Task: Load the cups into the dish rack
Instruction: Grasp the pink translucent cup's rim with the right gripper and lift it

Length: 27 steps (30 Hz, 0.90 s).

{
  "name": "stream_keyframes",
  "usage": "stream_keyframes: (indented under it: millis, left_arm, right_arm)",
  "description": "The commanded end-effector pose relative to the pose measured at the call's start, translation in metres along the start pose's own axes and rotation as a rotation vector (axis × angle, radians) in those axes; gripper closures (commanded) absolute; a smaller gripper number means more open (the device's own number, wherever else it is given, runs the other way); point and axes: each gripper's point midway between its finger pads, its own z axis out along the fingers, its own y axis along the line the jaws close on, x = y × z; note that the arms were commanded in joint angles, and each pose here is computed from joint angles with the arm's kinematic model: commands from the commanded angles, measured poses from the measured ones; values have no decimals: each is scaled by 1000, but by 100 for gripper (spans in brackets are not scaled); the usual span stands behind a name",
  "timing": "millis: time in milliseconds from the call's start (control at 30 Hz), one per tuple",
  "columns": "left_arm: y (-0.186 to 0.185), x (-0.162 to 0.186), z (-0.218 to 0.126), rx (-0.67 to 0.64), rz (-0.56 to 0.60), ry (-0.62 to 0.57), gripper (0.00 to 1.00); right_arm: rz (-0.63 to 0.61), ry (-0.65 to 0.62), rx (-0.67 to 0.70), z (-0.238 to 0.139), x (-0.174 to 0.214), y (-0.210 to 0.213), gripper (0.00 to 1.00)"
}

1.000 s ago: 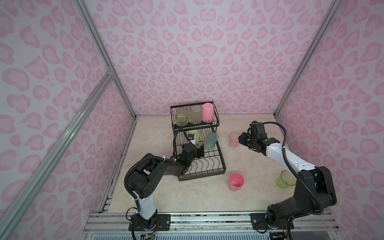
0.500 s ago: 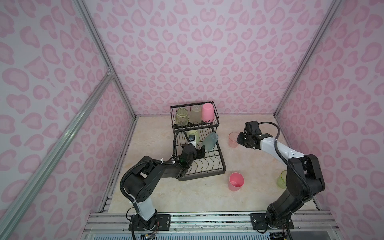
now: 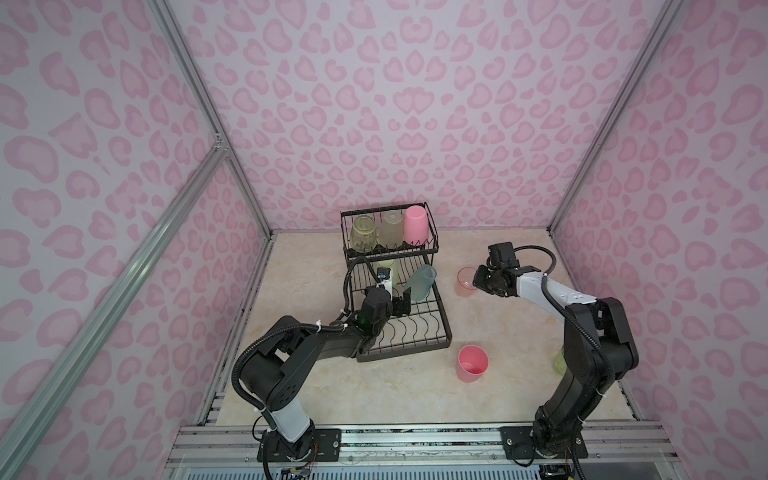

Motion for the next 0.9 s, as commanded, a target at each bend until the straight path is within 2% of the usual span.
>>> stream_keyframes:
  millis: [0,233,600,867]
  left_arm:
    - [-4,-9,-3,11,-17,-16,5]
    - [-8,-18,-8,20,-29,-15,5]
    - [-11,-15,-27,46,-74,21,5]
    - [-19,-11,-50,92,-145,65,5]
  right_arm:
    - [10,-8,-11,1,-1,2,93]
    - [17,-56,-26,-16,-6,0,100]
    - [13,-175,-89,-65,-3,-5,100]
    - [-110,-323,-167,-111,2,14,100]
